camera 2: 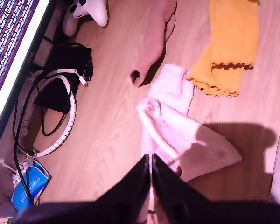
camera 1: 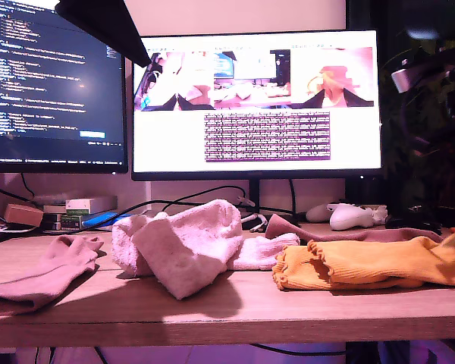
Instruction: Pair up the socks based on colour and pattern, by placing them on top of one another
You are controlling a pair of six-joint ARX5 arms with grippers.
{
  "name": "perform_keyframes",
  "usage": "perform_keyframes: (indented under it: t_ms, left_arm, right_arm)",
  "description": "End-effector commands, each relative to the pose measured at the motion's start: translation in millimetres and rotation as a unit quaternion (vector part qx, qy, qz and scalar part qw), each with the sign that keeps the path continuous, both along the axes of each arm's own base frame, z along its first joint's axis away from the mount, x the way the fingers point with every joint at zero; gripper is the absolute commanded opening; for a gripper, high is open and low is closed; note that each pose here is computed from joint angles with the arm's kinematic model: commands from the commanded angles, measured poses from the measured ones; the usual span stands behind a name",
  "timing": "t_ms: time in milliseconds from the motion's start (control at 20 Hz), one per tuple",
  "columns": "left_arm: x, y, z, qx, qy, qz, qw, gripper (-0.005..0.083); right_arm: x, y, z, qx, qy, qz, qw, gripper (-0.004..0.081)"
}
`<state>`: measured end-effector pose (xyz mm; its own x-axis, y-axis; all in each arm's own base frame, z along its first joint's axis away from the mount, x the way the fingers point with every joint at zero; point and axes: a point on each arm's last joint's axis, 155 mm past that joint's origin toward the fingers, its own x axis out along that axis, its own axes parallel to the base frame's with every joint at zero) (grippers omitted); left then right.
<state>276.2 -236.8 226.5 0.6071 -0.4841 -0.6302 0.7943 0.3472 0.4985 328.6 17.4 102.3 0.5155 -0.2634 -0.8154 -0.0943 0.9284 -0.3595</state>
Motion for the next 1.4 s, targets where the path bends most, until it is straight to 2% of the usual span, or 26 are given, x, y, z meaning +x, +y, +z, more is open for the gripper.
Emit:
perform_keyframes:
  t_ms: [0,100,200,250,350,500,600,750,900,1000,1200,1300,1350]
  left_arm:
    - [1.0,-1.9,1.5,-0.005,0.001,0.000,1.000,-0.0024]
    - [0.1,-1.6,0.4,-0.004,0.005,-0.001,1.000,-0.0024]
    - [-1.4,-1.6,-1.1,-0.009,0.013,-0.005,1.000,-0.0024]
    - [-2.1,-2.5,-1.0,-0.015,0.018,-0.010,1.000,-0.0024]
    - [-1.6,-2.5,-0.2,-0.035,0.034,-0.007,0.999,-0.0024]
    - [4.4,3.7,1.2,-0.062,0.052,0.011,0.997,-0.0024]
    - [9.3,6.5,4.2,-0.075,0.054,0.017,0.996,-0.0024]
    - [11.7,2.4,11.4,-0.113,0.064,0.013,0.991,-0.0024]
    - [12.8,1.3,12.1,-0.126,0.068,0.012,0.990,-0.0024]
    - [14.9,-0.5,10.9,-0.137,0.068,0.017,0.988,-0.0024]
    - [21.6,0.8,-2.6,-0.153,0.067,0.028,0.986,-0.0024]
    - [22.7,-0.7,-4.8,-0.157,0.063,0.026,0.985,-0.0024]
    - [23.4,-1.3,-3.2,-0.159,0.060,0.024,0.985,-0.0024]
  right_arm:
    - [3.9,-2.3,9.2,-0.001,-0.013,0.002,1.000,0.0408]
    - [1.6,4.1,6.2,0.011,-0.003,0.017,1.000,0.0401]
    - [0.6,19.5,4.5,0.043,0.005,0.038,0.998,0.0334]
    - [0.6,27.5,5.7,0.056,0.004,0.048,0.997,0.0263]
    - [-0.9,39.8,11.9,0.077,-0.004,0.064,0.995,0.0000]
    - [0.3,55.5,36.0,0.125,-0.045,0.080,0.988,-0.0012]
    - [0.2,63.8,64.1,0.157,-0.091,0.094,0.979,-0.0012]
    - [-1.3,64.8,115.5,0.178,-0.179,0.107,0.962,-0.0012]
    - [-15.8,64.3,155.3,0.189,-0.240,0.128,0.943,-0.0012]
    - [-28.4,64.9,166.5,0.193,-0.261,0.147,0.934,-0.0012]
    - [-46.5,65.0,171.3,0.208,-0.302,0.163,0.916,-0.0012]
    - [-53.8,69.2,165.3,0.219,-0.318,0.178,0.905,-0.0012]
    - [-56.8,69.7,157.3,0.222,-0.318,0.181,0.904,-0.0012]
